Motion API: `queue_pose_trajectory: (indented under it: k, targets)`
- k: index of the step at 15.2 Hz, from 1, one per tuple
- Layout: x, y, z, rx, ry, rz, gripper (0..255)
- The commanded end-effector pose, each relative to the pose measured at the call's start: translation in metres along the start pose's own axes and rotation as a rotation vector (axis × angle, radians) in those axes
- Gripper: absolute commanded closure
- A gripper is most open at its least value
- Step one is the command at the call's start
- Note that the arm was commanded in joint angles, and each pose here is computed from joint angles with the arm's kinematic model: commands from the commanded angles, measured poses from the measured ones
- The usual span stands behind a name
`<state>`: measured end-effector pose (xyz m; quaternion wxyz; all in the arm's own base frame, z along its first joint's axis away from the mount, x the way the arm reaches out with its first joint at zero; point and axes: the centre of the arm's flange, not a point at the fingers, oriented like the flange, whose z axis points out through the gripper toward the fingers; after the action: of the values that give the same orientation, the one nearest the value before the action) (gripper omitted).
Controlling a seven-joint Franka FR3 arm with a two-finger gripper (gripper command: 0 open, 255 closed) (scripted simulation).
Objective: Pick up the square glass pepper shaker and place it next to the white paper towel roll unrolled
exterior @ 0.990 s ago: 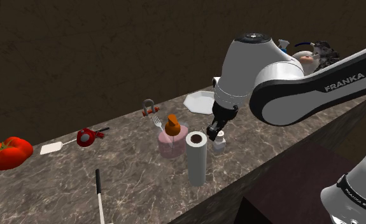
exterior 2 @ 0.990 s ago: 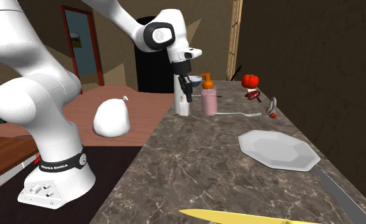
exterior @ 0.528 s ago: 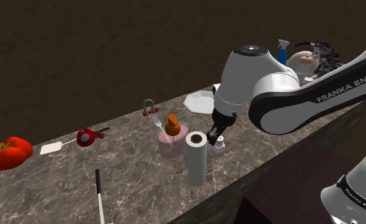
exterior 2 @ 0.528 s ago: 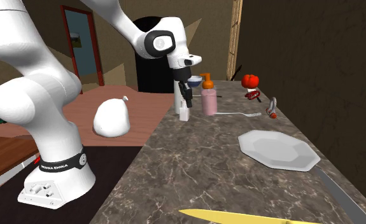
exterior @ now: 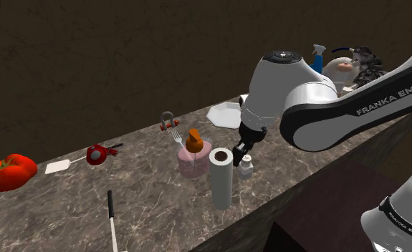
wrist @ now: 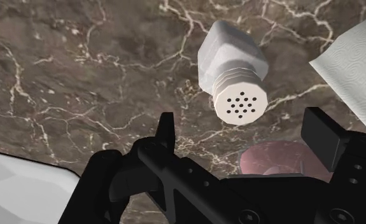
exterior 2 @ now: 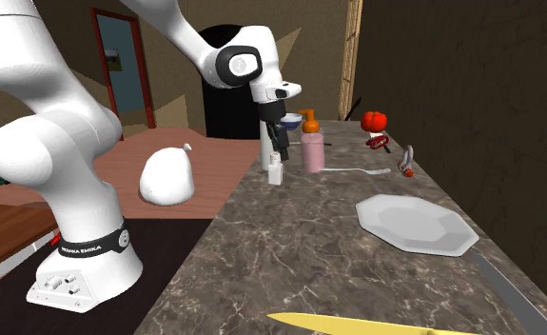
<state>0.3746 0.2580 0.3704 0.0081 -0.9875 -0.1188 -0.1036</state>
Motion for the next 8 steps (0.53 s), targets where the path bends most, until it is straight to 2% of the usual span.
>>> queue_pose_trajectory:
  k: [1,2,6,8]
  targets:
    - [0.000,0.000,0.000,0.000,0.000,0.000,0]
    - [0.000,0.000,0.000,0.000,0.000,0.000,0]
    - [0.000,0.000,-0.050,0.000,0.000,0.000,0]
    - [0.000,0.000,-0.050,0.000,0.000,0.000,0]
